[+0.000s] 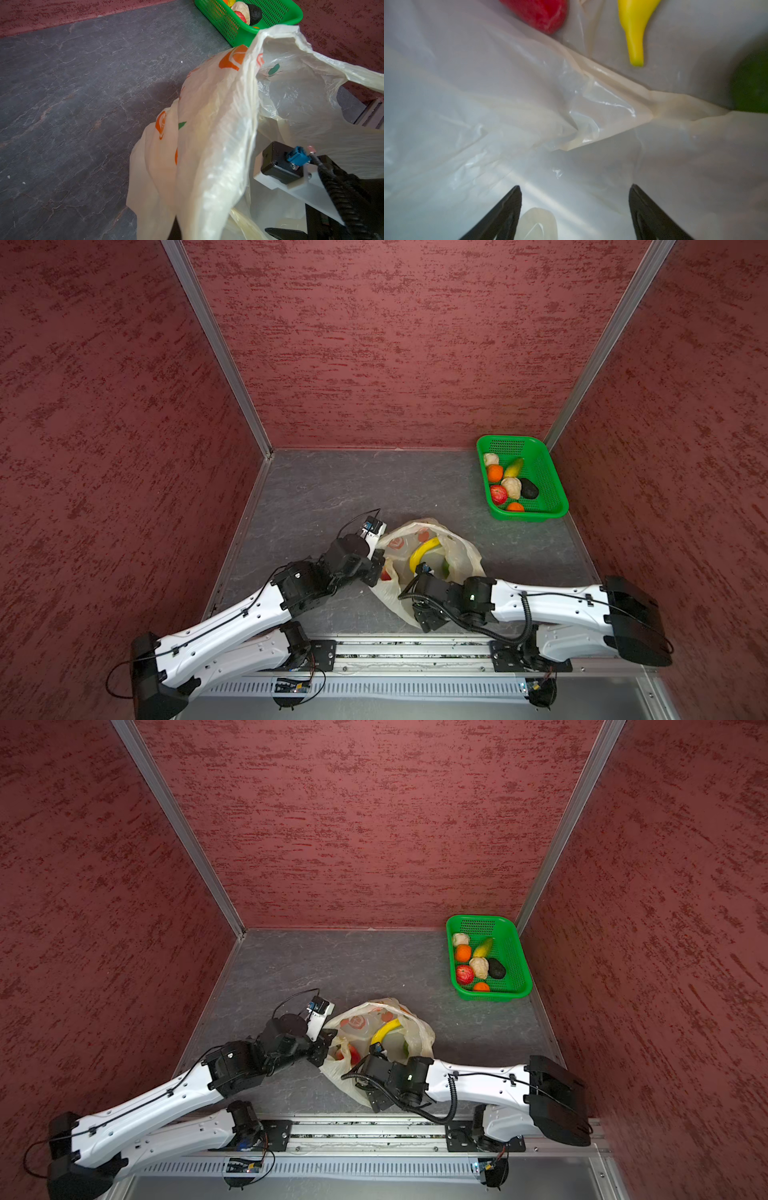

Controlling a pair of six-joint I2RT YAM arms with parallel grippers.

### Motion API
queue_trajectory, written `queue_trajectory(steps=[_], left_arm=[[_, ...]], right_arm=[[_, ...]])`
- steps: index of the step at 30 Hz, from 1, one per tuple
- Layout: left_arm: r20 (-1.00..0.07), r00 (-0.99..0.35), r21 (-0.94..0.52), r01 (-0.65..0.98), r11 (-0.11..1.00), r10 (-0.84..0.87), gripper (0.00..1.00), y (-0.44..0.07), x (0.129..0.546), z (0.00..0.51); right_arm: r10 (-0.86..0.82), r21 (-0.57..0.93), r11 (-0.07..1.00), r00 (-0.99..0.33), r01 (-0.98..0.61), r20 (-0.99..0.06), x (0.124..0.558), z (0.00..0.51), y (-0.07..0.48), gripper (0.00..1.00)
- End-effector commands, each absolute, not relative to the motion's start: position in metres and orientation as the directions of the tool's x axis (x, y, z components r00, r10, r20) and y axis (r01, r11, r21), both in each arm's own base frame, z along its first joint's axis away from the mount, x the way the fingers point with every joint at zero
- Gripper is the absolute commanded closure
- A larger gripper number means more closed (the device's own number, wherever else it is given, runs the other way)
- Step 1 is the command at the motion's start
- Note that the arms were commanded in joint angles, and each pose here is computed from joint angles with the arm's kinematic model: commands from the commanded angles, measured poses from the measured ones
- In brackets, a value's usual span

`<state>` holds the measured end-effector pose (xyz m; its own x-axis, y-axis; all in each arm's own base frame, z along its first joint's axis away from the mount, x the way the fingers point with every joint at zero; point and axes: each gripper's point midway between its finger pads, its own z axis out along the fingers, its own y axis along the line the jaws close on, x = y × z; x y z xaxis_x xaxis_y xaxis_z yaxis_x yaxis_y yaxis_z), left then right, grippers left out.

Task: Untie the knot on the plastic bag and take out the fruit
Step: 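Close the right gripper on the yellow banana inside the bag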

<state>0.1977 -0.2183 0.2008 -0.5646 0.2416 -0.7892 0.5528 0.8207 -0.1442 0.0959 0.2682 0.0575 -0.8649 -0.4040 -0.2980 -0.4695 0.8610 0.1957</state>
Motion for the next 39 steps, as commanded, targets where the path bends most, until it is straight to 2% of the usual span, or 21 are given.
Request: queue_trajectory(steps=[1, 4, 6, 10, 21, 28, 33, 39], left_arm=[[-0.783, -0.572, -0.152, 0.557, 0.816, 0.245, 1.00, -0.216, 0.193, 0.194], [-0.764, -0.587, -0.144, 0.561, 0.815, 0.268, 1.00, -0.212, 0.186, 0.182], [-0.754, -0.593, -0.138, 0.564, 0.814, 0.283, 1.00, -0.210, 0.181, 0.176], [-0.749, -0.595, -0.141, 0.573, 0.808, 0.292, 1.00, -0.211, 0.174, 0.173], [-0.773, -0.563, -0.154, 0.614, 0.774, 0.293, 1.00, -0.230, 0.171, 0.187], [-0.777, -0.560, -0.165, 0.620, 0.767, 0.286, 1.00, -0.237, 0.173, 0.193], [-0.772, -0.572, -0.188, 0.623, 0.760, 0.278, 1.00, -0.238, 0.169, 0.192], [-0.766, -0.578, -0.196, 0.626, 0.754, 0.281, 1.00, -0.240, 0.167, 0.190]], right_arm=[[-0.357, 0.202, 0.883, -0.885, -0.424, -0.299, 0.095, 0.051, 0.268, 0.17], [-0.348, 0.197, 0.888, -0.887, -0.416, -0.305, 0.097, 0.054, 0.267, 0.15], [-0.329, 0.194, 0.895, -0.887, -0.403, -0.324, 0.101, 0.062, 0.267, 0.11], [-0.237, 0.233, 0.911, -0.894, -0.340, -0.380, 0.118, 0.090, 0.271, 0.05], [0.077, 0.378, 0.921, -0.906, -0.095, -0.416, 0.177, 0.132, 0.276, 0.04], [0.229, 0.391, 0.919, -0.875, 0.050, -0.426, 0.201, 0.118, 0.280, 0.12], [0.275, 0.365, 0.925, -0.854, 0.108, -0.442, 0.218, 0.111, 0.285, 0.18], [0.322, 0.351, 0.920, -0.849, 0.175, -0.419, 0.233, 0.078, 0.285, 0.25]])
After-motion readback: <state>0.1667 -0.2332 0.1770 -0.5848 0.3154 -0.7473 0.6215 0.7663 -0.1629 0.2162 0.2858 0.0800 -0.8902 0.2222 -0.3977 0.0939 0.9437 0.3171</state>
